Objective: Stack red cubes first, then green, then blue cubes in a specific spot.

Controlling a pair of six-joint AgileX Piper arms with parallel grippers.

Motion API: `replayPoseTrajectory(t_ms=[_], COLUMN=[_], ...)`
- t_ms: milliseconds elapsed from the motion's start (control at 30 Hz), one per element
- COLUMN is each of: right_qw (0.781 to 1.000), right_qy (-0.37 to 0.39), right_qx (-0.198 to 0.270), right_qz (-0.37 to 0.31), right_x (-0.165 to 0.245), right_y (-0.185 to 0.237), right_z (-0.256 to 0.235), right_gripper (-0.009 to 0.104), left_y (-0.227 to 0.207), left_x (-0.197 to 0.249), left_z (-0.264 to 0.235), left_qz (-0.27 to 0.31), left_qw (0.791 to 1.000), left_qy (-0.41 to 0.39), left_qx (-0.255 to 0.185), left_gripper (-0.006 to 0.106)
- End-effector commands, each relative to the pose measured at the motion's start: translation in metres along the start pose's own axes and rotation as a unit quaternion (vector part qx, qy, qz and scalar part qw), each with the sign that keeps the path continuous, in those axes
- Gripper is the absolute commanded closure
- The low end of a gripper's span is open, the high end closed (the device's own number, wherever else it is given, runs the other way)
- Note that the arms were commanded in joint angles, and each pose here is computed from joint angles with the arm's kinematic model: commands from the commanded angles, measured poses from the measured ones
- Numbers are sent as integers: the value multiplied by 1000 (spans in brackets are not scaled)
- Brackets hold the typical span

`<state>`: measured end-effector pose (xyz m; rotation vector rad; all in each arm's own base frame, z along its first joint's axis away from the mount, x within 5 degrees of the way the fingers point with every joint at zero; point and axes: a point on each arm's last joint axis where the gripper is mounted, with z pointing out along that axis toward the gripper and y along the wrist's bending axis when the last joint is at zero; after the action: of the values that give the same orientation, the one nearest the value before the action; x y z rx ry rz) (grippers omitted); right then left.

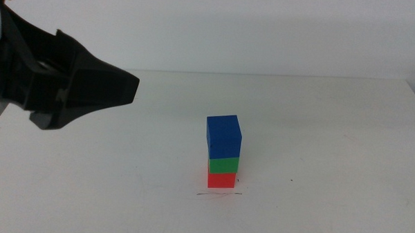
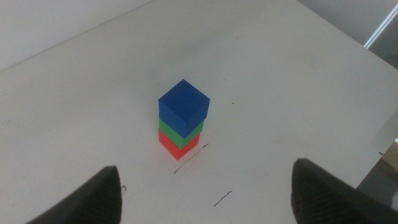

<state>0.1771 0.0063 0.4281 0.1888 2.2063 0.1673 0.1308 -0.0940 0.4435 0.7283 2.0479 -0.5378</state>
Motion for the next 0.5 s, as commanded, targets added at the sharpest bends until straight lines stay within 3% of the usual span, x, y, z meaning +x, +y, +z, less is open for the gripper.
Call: replayPoseTrajectory(t_ms=[0, 167, 267, 467], right_qw=[999, 999, 999, 999], right_qy=[-40, -41, -41, -42], right_qx=[-3, -4, -4, 0], right_qz=[-6, -6, -6, -9], right_x=[-8, -9, -9, -9], right_y=[1, 1, 1, 0], right_z=[-9, -9, -9, -9], right_gripper=[9, 9, 9, 9], left_y=[-3, 1, 16, 50], left_x=[-11, -13, -19, -9], left_z=[-9, -9, -12, -23], left_qz=[-4, -1, 6, -44], left_qw=[999, 998, 991, 963], left_qy=[-52, -64, -97, -170], left_qx=[3, -18, -91, -205], left_gripper=[7, 7, 7, 7])
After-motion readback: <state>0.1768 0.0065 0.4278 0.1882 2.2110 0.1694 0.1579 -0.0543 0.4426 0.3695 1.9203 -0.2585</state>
